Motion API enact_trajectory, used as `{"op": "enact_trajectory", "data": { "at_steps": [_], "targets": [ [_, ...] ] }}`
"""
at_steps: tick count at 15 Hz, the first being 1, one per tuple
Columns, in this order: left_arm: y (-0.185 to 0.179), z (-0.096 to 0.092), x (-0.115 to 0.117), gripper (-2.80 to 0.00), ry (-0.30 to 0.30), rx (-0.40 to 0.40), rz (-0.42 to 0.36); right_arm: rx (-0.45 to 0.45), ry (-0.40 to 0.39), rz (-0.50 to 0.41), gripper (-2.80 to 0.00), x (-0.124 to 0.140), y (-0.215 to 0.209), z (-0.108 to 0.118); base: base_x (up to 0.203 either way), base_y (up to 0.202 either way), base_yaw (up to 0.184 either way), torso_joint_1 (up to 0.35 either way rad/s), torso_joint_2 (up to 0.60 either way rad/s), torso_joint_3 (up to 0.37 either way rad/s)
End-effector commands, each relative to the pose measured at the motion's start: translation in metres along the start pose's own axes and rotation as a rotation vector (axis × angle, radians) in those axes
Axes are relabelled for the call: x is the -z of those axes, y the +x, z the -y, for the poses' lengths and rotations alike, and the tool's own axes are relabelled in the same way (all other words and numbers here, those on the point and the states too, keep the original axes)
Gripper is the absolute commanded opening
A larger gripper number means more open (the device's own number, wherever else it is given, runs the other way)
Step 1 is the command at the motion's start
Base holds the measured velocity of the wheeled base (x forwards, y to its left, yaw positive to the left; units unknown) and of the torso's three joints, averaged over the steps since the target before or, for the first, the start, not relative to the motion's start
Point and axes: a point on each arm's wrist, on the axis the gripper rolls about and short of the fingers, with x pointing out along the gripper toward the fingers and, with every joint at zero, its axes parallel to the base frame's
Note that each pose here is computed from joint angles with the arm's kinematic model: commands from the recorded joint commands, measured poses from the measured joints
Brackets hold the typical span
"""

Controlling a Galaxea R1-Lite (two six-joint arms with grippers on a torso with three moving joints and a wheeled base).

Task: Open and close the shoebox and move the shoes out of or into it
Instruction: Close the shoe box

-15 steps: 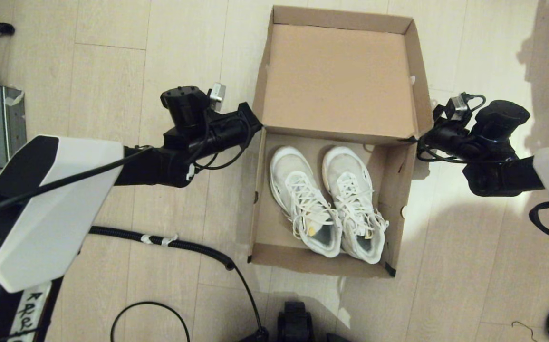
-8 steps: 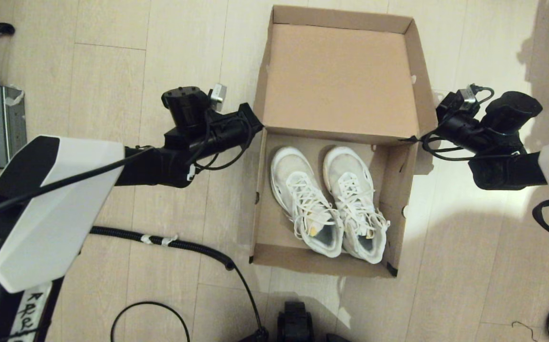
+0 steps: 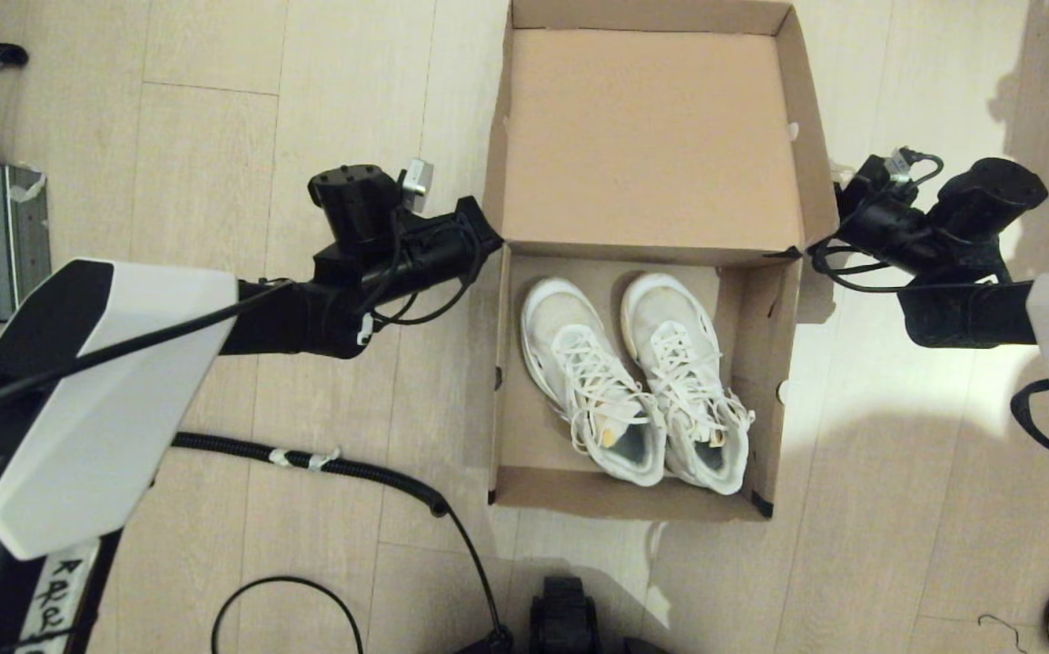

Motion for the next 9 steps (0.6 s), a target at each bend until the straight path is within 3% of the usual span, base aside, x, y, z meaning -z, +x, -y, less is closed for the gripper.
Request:
{"op": "enact_trajectory", "data": {
  "at_steps": [1, 4, 9],
  "targets": [
    [0.0005, -0.0008, 0.0004, -2.80, -0.003, 0.004, -0.002, 0.002, 0.014, -0.017, -2.80, 0.0004, -0.0001, 0.0049, 0.000, 0.000, 0.000, 0.000, 0.00, 0.000],
    [0.0009, -0.0027, 0.0018, -2.80, -0.006, 0.005, -0.008, -0.007, 0.052, -0.037, -2.80, 0.0009, 0.0014, 0.0030, 0.000, 0.000, 0.000, 0.000, 0.00, 0.000],
    [0.0014, -0.0046, 0.0032, -2.80, -0.009, 0.007, -0.016, -0.024, 0.035, -0.078, -2.80, 0.0041, 0.0041, 0.0063, 0.000, 0.000, 0.000, 0.000, 0.00, 0.000]
  ]
}}
